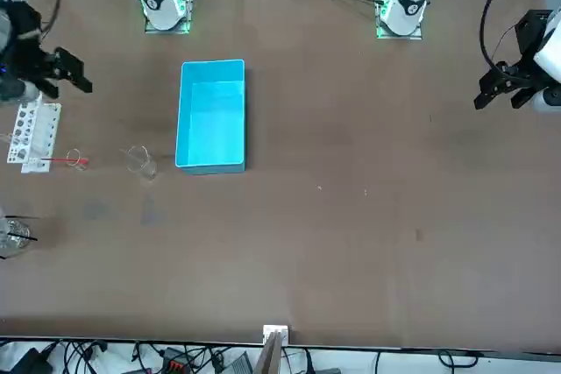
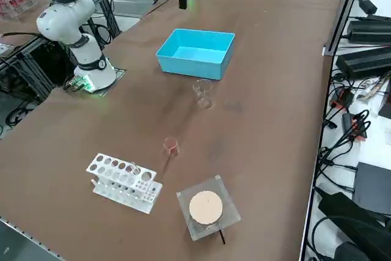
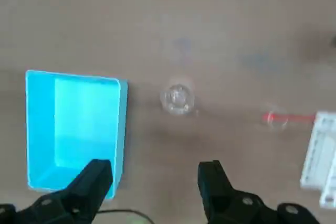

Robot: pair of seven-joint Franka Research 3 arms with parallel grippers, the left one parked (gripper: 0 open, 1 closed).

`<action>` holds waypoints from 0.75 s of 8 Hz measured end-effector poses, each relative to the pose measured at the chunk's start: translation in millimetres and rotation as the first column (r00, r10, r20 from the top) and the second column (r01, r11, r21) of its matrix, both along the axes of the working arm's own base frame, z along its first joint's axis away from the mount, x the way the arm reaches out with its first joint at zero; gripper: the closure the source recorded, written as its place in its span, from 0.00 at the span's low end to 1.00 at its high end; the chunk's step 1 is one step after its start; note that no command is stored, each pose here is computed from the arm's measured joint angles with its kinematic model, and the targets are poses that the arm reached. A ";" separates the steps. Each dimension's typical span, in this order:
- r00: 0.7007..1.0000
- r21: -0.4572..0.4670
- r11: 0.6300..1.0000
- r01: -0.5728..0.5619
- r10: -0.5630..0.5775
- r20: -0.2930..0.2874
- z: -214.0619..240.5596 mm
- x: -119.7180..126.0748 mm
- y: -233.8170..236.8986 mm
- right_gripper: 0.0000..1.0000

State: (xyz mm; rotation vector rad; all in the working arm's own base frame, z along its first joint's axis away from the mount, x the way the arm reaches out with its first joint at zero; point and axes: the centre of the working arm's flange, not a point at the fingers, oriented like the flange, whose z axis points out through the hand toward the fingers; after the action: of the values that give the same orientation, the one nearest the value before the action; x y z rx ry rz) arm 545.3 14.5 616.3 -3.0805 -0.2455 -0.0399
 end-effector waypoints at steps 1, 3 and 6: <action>1.000 -0.011 1.000 -0.013 0.014 0.027 5.4 -6.3 4.8 0.00; 0.999 -0.063 0.998 -0.027 0.025 -0.032 6.9 -20.5 1.7 0.00; 0.998 -0.062 0.998 -0.013 0.009 -0.058 11.9 -27.4 -6.0 0.00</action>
State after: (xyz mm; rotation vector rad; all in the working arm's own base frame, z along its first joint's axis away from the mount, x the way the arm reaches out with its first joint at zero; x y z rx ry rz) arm 517.9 8.5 628.1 -3.1362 -0.2664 0.0577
